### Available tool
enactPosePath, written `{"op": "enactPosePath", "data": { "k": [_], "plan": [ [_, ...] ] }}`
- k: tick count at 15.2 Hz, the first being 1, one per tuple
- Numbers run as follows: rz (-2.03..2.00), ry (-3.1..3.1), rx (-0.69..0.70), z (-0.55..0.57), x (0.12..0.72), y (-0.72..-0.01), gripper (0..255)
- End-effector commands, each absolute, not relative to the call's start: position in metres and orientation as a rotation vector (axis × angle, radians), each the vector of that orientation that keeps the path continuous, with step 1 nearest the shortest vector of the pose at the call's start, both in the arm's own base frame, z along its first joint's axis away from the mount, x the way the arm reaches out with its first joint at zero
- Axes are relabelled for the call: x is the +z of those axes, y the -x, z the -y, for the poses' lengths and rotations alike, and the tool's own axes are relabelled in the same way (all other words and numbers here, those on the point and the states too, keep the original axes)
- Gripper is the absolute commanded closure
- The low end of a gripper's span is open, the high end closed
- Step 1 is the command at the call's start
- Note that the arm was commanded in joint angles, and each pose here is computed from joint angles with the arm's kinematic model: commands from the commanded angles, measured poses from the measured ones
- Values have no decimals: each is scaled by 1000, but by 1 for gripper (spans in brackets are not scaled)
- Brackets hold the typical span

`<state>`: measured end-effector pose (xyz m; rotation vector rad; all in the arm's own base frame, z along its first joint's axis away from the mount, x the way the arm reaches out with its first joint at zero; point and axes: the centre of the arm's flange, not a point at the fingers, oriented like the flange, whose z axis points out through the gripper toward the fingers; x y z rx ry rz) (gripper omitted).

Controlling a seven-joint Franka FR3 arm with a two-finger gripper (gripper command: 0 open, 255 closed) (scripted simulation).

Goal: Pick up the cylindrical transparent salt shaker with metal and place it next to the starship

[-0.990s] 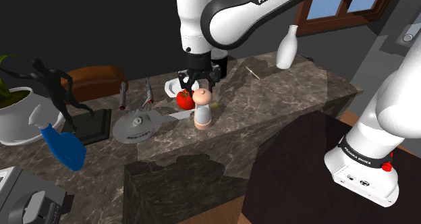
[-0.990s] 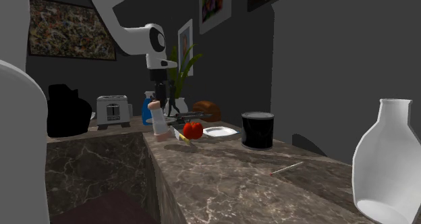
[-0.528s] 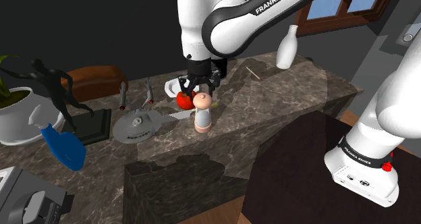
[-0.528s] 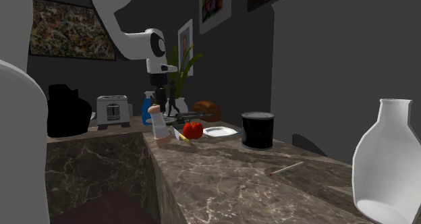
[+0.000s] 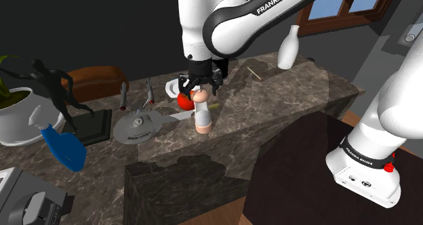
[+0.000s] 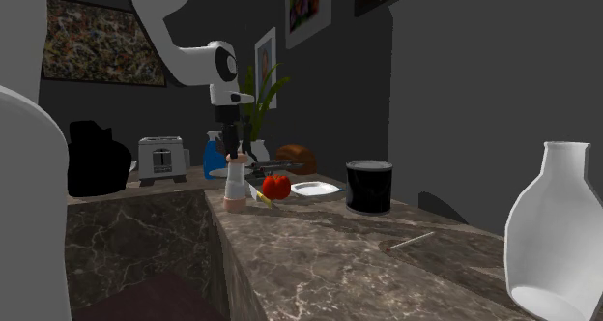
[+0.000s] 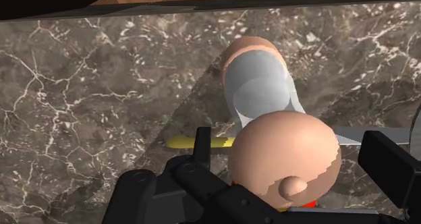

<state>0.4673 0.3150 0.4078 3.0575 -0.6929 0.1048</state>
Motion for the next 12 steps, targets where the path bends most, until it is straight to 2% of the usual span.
{"op": "enactPosePath", "data": {
  "k": [1,5,12],
  "plan": [
    [693,-3058,105,-315,408,-467,0],
    [693,-3058,105,-316,458,-464,0],
    [693,-3058,105,-316,458,-464,0]
  ]
}}
